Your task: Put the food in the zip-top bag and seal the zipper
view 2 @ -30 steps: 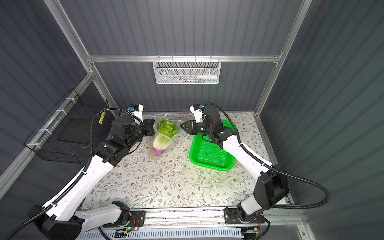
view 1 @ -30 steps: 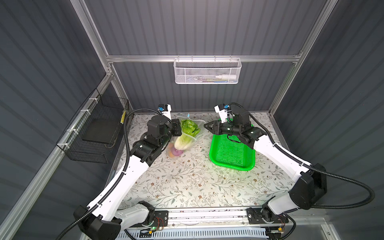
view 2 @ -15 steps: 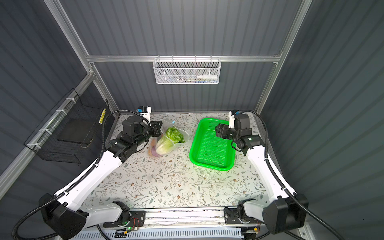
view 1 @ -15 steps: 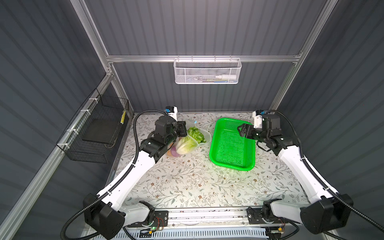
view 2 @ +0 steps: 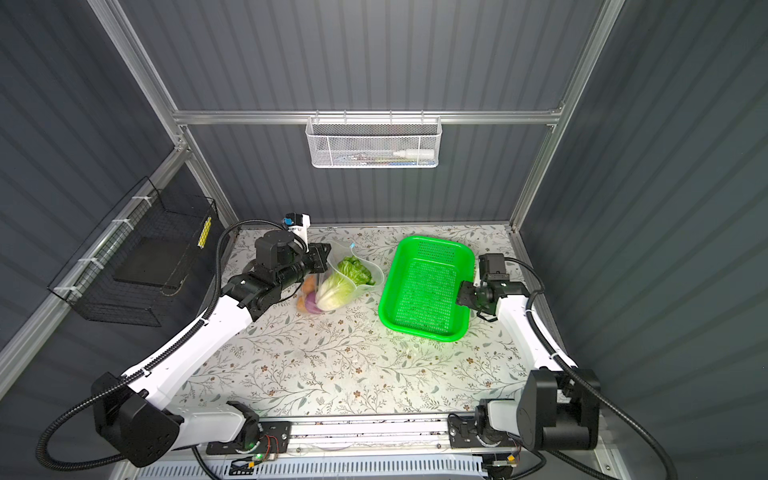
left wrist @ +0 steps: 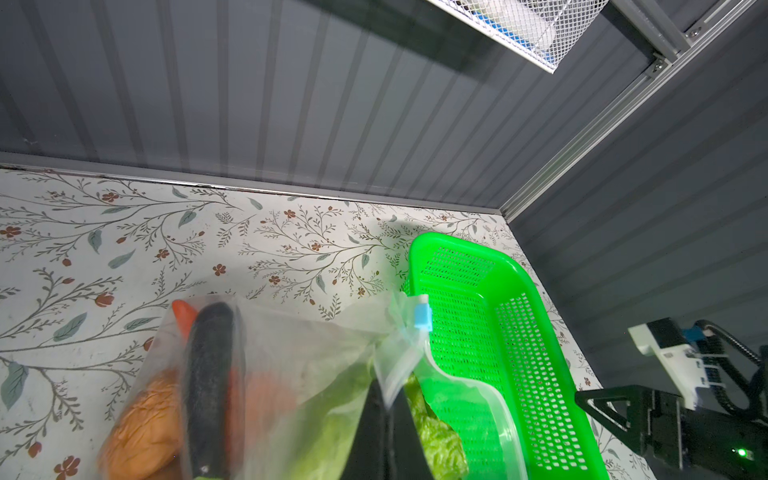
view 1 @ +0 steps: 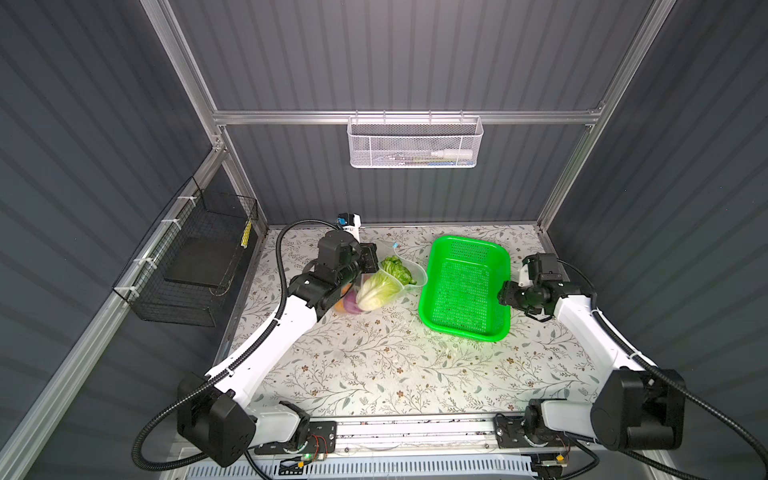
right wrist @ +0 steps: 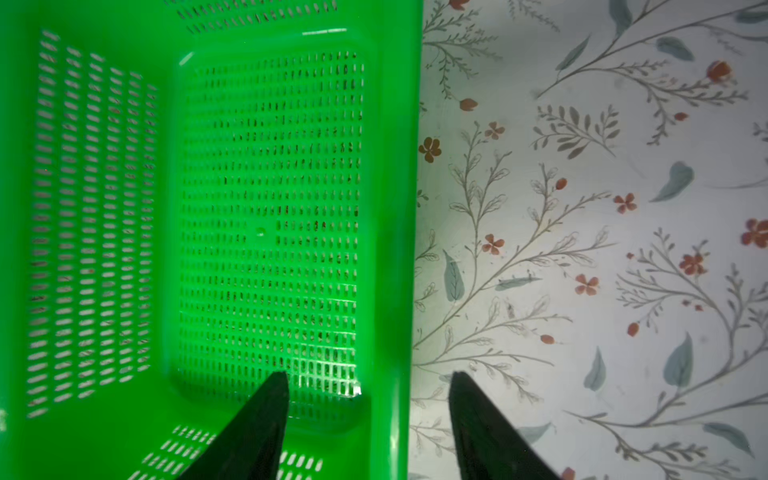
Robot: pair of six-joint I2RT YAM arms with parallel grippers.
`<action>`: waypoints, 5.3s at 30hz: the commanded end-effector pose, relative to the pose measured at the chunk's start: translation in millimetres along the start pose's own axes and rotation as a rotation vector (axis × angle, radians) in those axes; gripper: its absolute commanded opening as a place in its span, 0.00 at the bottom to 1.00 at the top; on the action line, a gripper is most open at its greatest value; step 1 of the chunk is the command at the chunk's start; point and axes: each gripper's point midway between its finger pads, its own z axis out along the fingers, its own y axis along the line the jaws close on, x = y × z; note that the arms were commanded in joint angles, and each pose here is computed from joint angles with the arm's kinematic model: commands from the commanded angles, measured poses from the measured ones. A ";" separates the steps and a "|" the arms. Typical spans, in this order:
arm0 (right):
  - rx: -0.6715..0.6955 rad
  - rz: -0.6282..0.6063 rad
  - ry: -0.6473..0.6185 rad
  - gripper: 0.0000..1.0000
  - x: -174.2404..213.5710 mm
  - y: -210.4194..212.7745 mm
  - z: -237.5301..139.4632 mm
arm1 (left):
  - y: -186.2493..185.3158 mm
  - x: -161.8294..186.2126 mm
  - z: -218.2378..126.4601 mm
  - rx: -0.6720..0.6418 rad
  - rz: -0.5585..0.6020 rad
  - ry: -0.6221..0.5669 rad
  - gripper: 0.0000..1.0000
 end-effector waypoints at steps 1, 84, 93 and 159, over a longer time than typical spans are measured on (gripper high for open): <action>0.014 -0.012 0.040 0.57 8.7 -3.5 10.5 | -8.8 -20.8 -9.2 0.025 -0.013 -0.047 0.00; -0.706 -0.905 -0.351 0.00 -36.4 342.2 -63.0 | -34.2 -1.7 -16.6 0.182 -0.029 0.042 0.00; -0.860 -0.900 -0.455 0.00 -55.5 365.4 -126.4 | -96.3 7.6 -28.4 0.393 -0.102 0.021 0.00; -1.090 -1.013 -0.352 0.00 -14.2 324.5 -146.9 | -75.6 -8.1 -25.7 0.744 0.273 0.034 0.42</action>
